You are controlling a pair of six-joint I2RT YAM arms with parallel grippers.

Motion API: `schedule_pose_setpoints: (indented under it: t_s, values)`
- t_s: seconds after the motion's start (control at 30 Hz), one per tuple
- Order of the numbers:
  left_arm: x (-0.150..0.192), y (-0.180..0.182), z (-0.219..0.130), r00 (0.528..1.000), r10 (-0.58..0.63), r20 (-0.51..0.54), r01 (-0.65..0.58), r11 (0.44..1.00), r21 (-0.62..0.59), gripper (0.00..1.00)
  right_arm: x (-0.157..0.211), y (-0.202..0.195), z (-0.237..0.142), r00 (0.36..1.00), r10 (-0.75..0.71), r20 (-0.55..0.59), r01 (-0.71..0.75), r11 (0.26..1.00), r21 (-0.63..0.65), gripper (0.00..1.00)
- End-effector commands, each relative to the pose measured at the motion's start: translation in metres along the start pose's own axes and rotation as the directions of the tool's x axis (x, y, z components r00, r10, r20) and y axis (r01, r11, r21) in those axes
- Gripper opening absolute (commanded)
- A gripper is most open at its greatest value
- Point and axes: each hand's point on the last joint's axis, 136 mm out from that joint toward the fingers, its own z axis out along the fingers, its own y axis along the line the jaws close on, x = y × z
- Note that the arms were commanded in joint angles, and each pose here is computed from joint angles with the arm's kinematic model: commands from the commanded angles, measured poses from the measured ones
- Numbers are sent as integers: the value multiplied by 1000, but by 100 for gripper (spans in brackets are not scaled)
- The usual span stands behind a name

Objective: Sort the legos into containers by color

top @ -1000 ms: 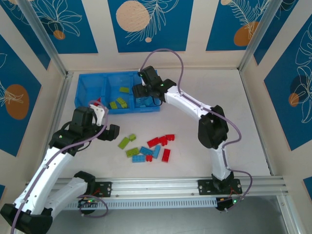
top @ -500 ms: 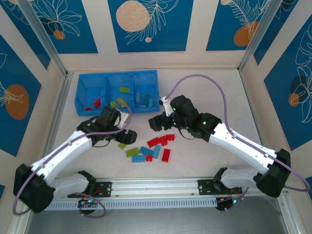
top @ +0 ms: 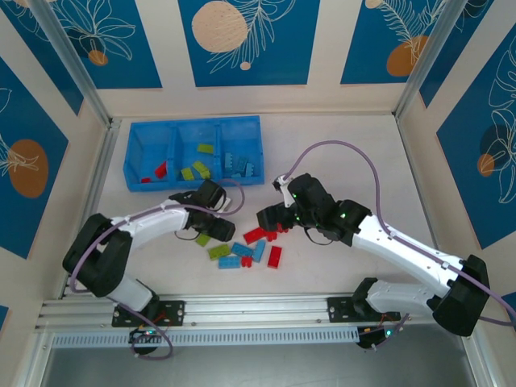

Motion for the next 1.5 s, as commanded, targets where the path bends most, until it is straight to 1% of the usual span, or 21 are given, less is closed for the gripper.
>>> schedule_pose_setpoints:
  t_s: [0.0, 0.03, 0.1, 0.13, 0.27, 0.3, 0.4, 0.5, 0.6, 0.67, 0.73, 0.77, 0.97, 1.0, 1.03, 1.1, 1.17, 1.23, 1.37, 1.4, 1.47]
  values:
    - [-13, 0, 4, 1000, 11, 19, -10, 1000, -29, 63, 2, 0, 0, 1000, 23, -9, -23, 1000, -3, 84]
    - [-12, 2, 5, 1000, 4, 15, -3, 999, -37, 57, 2, -1, 0, 1000, 25, -9, -25, 1000, 0, 84]
    - [-12, 3, 7, 1000, 0, 14, 0, 999, -39, 51, 3, -1, 0, 1000, 24, -12, -24, 1000, 0, 84]
    - [-11, 3, 7, 1000, -3, 15, 3, 999, -39, 44, 3, -1, 0, 1000, 27, -11, -27, 1000, 0, 84]
    - [-14, 3, 3, 999, -8, 36, 9, 999, -38, 33, 4, 0, 0, 1000, 27, -15, -27, 1000, -4, 84]
    - [-15, 2, 1, 999, -9, 46, 11, 999, -37, 27, 4, 0, 0, 999, 28, -16, -28, 1000, -4, 84]
    - [-24, 1, -16, 994, -16, 109, 19, 999, -33, 22, 4, 1, -2, 999, 29, -16, -29, 1000, -4, 84]
    - [-39, 3, -44, 980, -19, 200, 30, 998, -52, 19, 3, 2, -5, 1000, 25, -12, -25, 1000, -7, 84]
    - [-63, 21, -83, 944, -18, 328, 68, 988, -141, 18, 2, 3, -8, 1000, 27, 0, -27, 1000, -12, 84]
    - [-86, 42, -105, 916, -42, 400, 129, 973, -194, 17, 1, 3, -9, 1000, 29, 8, -28, 1000, -13, 84]
    - [-109, 61, -116, 892, -81, 445, 187, 962, -200, 17, 0, 4, -10, 999, 30, 13, -30, 999, -15, 84]
    - [-122, 77, -119, 879, -107, 464, 226, 951, -209, 17, 0, 4, -10, 999, 31, 12, -31, 999, -14, 84]
    - [-185, 137, -105, 843, -231, 486, 361, 913, -192, 17, 3, 3, -16, 999, 42, 9, -42, 999, -12, 84]
    - [-192, 143, -103, 841, -242, 484, 372, 908, -193, 19, 3, 3, -18, 999, 43, 10, -43, 999, -11, 84]
    - [-200, 147, -101, 842, -243, 482, 375, 906, -198, 23, 4, 2, -20, 999, 44, 10, -44, 999, -8, 84]
    - [-213, 154, -105, 843, -242, 480, 379, 901, -211, 34, 5, 0, -24, 999, 49, 11, -49, 999, 0, 84]
    - [-220, 154, -116, 841, -243, 483, 380, 901, -210, 47, 8, -5, -26, 998, 64, 11, -64, 998, 24, 84]
    - [-223, 150, -131, 828, -247, 504, 383, 905, -186, 55, 11, -15, -27, 996, 92, 14, -92, 993, 67, 86]
    - [-211, 122, -168, 792, -252, 556, 359, 929, -90, 58, 21, -35, -21, 987, 163, -7, -160, 977, 142, 92]
    - [-205, 114, -176, 790, -249, 560, 345, 936, -71, 58, 24, -38, -19, 984, 180, -17, -176, 974, 143, 93]
    - [-191, 83, -192, 795, -215, 567, 279, 960, -26, 58, 31, -47, -10, 971, 232, -47, -224, 964, 141, 93]
